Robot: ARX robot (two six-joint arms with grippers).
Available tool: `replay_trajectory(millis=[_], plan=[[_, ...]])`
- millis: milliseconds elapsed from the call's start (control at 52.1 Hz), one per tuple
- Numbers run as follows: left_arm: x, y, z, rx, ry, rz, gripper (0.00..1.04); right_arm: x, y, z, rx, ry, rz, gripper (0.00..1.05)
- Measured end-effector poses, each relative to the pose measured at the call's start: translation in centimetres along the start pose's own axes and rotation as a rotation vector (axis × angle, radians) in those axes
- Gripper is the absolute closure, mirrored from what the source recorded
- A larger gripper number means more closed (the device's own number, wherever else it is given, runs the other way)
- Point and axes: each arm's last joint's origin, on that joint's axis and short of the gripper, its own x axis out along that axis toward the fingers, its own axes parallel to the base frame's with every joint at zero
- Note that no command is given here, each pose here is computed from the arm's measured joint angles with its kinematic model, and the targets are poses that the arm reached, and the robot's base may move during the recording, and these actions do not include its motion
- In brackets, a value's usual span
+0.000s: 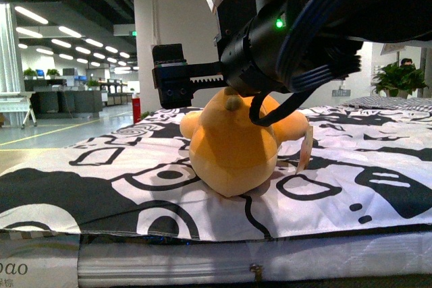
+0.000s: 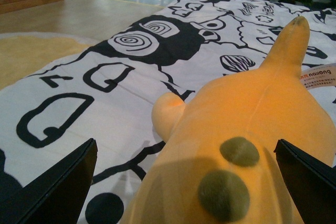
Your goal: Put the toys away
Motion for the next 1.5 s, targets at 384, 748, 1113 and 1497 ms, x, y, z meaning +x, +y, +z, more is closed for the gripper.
replay_trajectory(millis=[384,748,1113,1497], plan=[[0.0,0.0,0.0,0.000,0.000,0.000,0.06,2.9,-3.0,-3.2,-0.027,0.092,-0.154,0.00],[0.0,0.0,0.0,0.000,0.000,0.000,0.06,1.9,-2.8,-5.9,0.031,0.205,-0.050,0.05],[0.0,0.0,0.0,0.000,0.000,0.000,0.06,1.5,-3.0,-3.8,0.091,0.147,-0.052,0.59],[0.0,0.0,0.0,0.000,0.000,0.000,0.06,-4.8,-12.3,2.2,0.202,-0.102,-0.047,0.88]])
